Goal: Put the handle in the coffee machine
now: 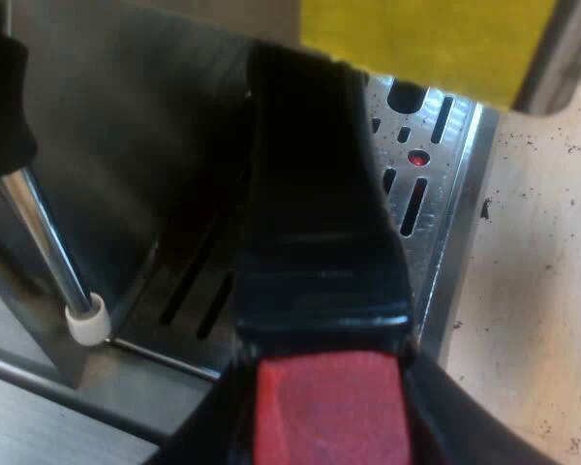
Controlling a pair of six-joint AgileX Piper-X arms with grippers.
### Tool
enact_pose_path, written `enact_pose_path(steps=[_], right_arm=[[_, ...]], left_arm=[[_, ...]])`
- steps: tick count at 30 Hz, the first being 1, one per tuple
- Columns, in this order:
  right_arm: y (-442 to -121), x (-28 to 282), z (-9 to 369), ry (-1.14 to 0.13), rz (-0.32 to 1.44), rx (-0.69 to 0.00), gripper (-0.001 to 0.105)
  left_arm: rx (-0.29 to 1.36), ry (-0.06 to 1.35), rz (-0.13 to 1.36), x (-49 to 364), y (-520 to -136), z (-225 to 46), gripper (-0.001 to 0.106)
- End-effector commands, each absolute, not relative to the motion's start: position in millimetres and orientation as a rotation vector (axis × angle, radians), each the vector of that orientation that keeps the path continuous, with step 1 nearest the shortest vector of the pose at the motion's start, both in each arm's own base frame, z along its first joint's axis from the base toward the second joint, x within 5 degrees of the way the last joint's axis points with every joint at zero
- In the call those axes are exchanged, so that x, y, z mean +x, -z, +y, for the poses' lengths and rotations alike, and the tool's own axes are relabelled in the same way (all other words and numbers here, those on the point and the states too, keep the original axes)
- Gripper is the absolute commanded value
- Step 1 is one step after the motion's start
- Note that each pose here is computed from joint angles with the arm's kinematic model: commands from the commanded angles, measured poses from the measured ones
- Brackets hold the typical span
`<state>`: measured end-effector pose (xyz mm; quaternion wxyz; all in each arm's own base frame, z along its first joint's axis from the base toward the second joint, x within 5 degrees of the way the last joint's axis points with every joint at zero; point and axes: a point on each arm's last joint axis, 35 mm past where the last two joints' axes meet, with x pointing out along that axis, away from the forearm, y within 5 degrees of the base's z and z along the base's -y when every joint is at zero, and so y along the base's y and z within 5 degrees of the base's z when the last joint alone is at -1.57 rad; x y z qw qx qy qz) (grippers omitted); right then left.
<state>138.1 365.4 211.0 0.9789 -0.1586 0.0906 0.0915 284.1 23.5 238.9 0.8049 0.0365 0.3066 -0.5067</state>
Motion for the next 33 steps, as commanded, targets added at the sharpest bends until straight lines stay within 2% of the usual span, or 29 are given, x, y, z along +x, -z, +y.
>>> enact_pose_path(steps=[1, 10, 18, 20, 22, 24, 28, 30, 33], right_arm=[[-210, 142, 366, -0.169, 0.180, -0.329, 0.069], [-196, 164, 360, -0.114, 0.205, -0.356, 0.069], [-181, 190, 358, -0.097, 0.205, -0.303, 0.069], [-177, 193, 358, -0.114, 0.203, -0.313, 0.069], [-173, 196, 360, -0.145, 0.200, -0.335, 0.066], [-168, 201, 362, -0.156, 0.185, -0.359, 0.054], [-164, 209, 363, -0.167, 0.157, -0.323, 0.038], [-162, 216, 362, -0.158, 0.135, -0.295, 0.034], [-159, 223, 361, -0.146, 0.105, -0.298, 0.034]], left_arm=[[0.042, 1.125, 0.598, 285, -248, 21, 0.000], [0.019, 1.155, 0.575, 286, -264, 22, 0.000], [0.059, 1.202, 0.548, 273, -272, 19, 0.000], [0.056, 1.204, 0.545, 273, -272, 19, 0.000], [0.054, 1.206, 0.542, 273, -272, 19, 0.000], [0.057, 1.205, 0.539, 274, -272, 19, 0.000], [0.068, 1.208, 0.531, 274, -272, 19, 0.000], [0.066, 1.209, 0.533, 274, -272, 19, 0.000], [0.066, 1.209, 0.533, 274, -272, 19, 0.000]])
